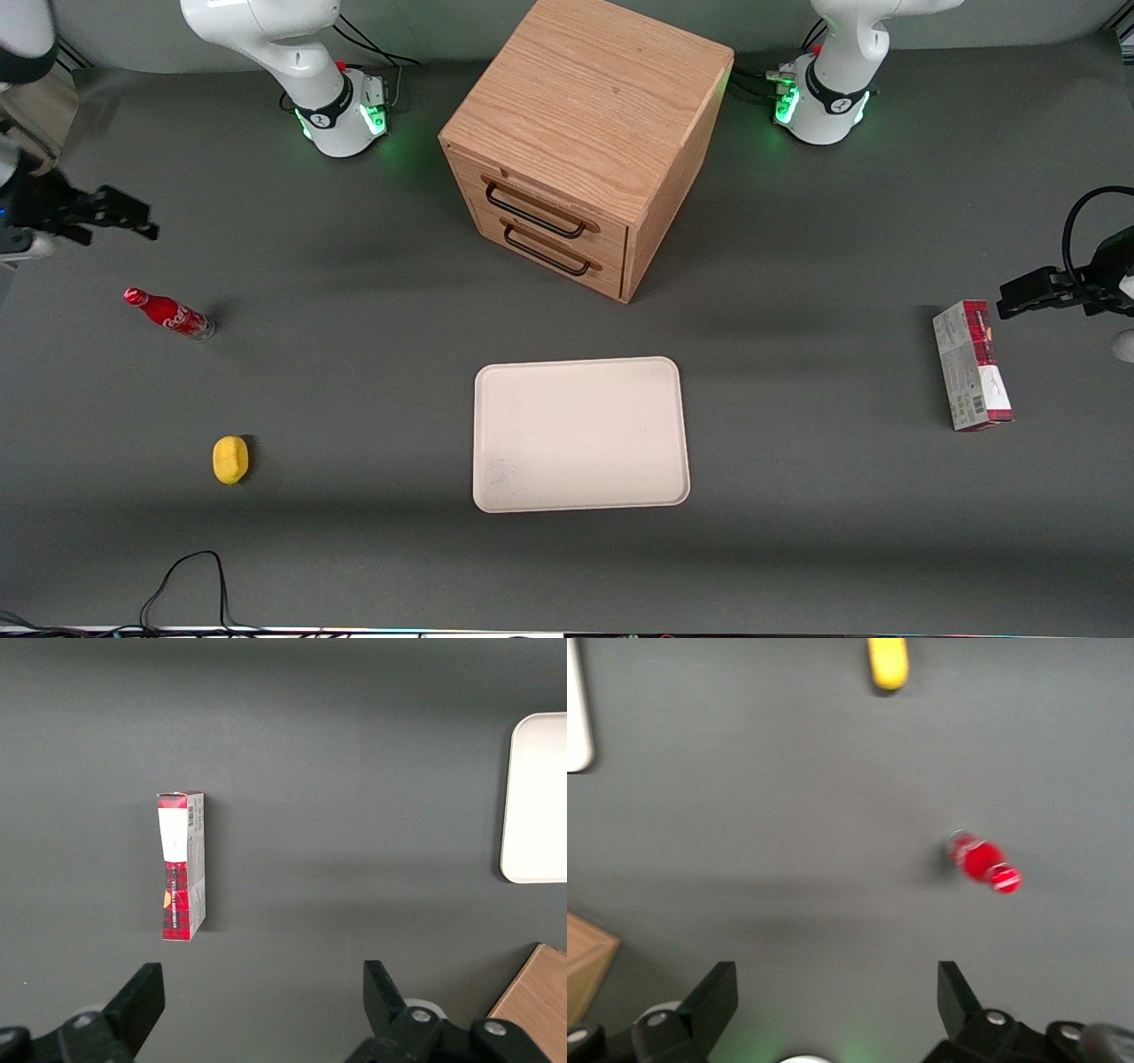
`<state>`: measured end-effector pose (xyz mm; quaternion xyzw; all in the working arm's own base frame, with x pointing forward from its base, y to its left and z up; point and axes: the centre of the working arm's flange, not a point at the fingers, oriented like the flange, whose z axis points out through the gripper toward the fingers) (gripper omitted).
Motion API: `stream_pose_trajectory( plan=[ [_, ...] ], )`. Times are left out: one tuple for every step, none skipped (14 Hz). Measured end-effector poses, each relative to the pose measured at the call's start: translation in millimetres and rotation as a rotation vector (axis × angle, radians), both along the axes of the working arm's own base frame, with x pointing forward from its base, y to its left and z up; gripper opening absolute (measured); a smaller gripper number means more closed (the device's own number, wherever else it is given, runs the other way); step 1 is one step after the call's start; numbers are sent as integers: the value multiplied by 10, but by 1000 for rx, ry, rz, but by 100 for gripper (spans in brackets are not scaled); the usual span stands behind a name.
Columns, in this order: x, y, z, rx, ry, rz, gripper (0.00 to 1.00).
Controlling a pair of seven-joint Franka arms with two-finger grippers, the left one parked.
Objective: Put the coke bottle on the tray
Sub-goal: 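Move the right gripper down toward the red Coca-Cola bottle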
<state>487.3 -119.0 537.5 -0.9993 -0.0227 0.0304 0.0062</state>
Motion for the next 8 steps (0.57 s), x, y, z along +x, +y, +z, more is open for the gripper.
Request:
stream_pose_trajectory(
  plan=[
    [-46, -277, -201, -7, -10, 17, 100],
    [-108, -515, -406, -9, -24, 36, 100],
    [-171, -706, -600, -10, -40, 53, 100],
    [-230, -860, -794, -13, -57, 68, 100],
    [-288, -991, -1005, -19, -73, 84, 100],
    [-342, -1103, -1212, -29, -84, 98, 100],
    [-384, -1204, -1406, -42, -90, 117, 100],
    [-405, -1288, -1585, -59, -89, 136, 100]
  ],
)
